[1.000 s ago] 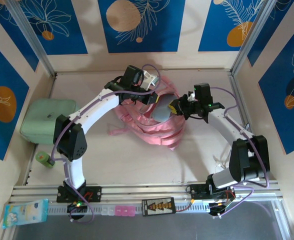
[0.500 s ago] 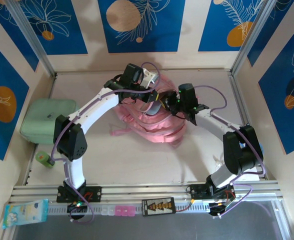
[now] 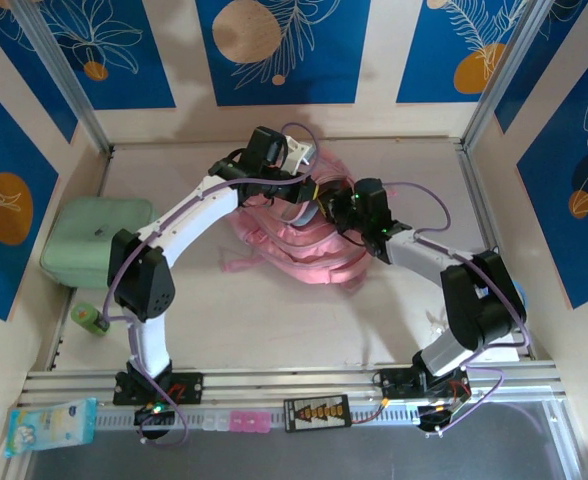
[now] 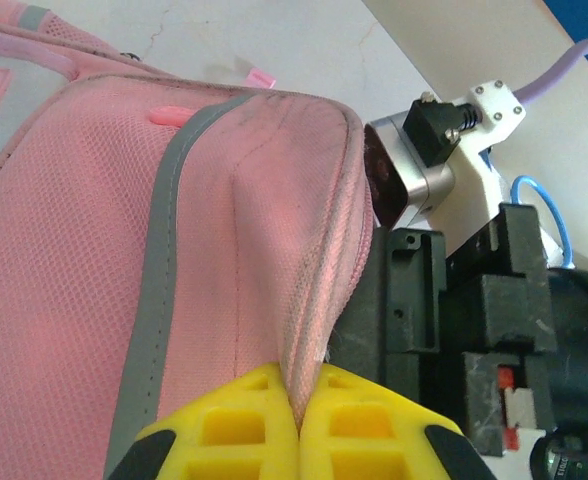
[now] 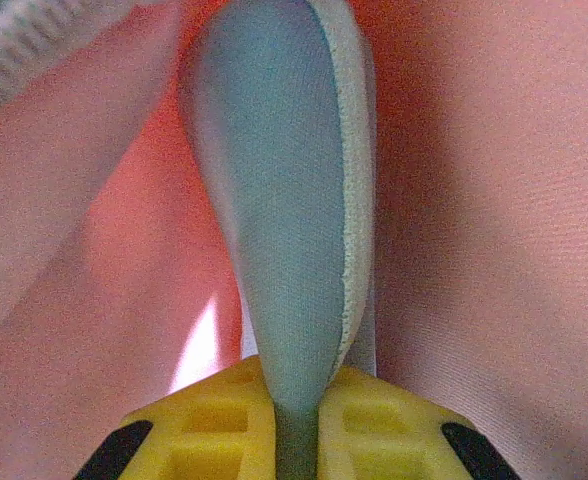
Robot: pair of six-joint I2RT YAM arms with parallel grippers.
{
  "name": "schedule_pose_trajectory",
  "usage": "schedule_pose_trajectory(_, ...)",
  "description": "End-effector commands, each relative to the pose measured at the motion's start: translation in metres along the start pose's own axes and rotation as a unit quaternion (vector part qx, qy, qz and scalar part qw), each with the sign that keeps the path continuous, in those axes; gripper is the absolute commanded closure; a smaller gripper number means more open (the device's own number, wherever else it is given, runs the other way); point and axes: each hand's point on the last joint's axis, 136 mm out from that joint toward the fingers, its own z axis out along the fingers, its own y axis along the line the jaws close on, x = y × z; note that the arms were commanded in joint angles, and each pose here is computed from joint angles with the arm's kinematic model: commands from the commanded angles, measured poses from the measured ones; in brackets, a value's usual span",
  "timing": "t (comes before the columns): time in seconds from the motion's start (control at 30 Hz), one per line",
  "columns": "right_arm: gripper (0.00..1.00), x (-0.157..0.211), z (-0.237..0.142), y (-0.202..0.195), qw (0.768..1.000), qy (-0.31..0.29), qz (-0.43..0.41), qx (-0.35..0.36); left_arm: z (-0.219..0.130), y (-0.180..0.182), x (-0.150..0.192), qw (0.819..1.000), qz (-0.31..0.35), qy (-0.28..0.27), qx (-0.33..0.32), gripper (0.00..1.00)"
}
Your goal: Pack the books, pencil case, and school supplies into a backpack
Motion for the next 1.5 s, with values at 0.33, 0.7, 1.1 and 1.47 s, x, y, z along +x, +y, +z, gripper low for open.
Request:
schedule_pose_trajectory(0.33,0.5,-0.009,-0.027,-0.029,0.996,-0.027,0.035,0.072,-0.003,-0.024,-0.022,0.998,0.004,-0.034,0.054,1.0)
schedule_pose_trajectory(0.7,0.55,-0.009,-0.078,-0.046,0.992,0.028,-0.038,0.113,0.004,-0.022,-0.014,0.998,0.008,-0.021,0.066,1.0)
schedule_pose_trajectory(1.1,0.48,-0.055,-0.138,-0.056,0.963,-0.095,-0.123,0.222,-0.029,-0.011,0.004,0.996,-0.018,-0.04,0.074,0.25)
schedule_pose_trajectory(1.47,0.5,0.021,-0.108,0.048,0.932,0.038,-0.349,0.092,-0.047,0.084,0.066,0.961,-0.261,-0.087,-0.002,0.28)
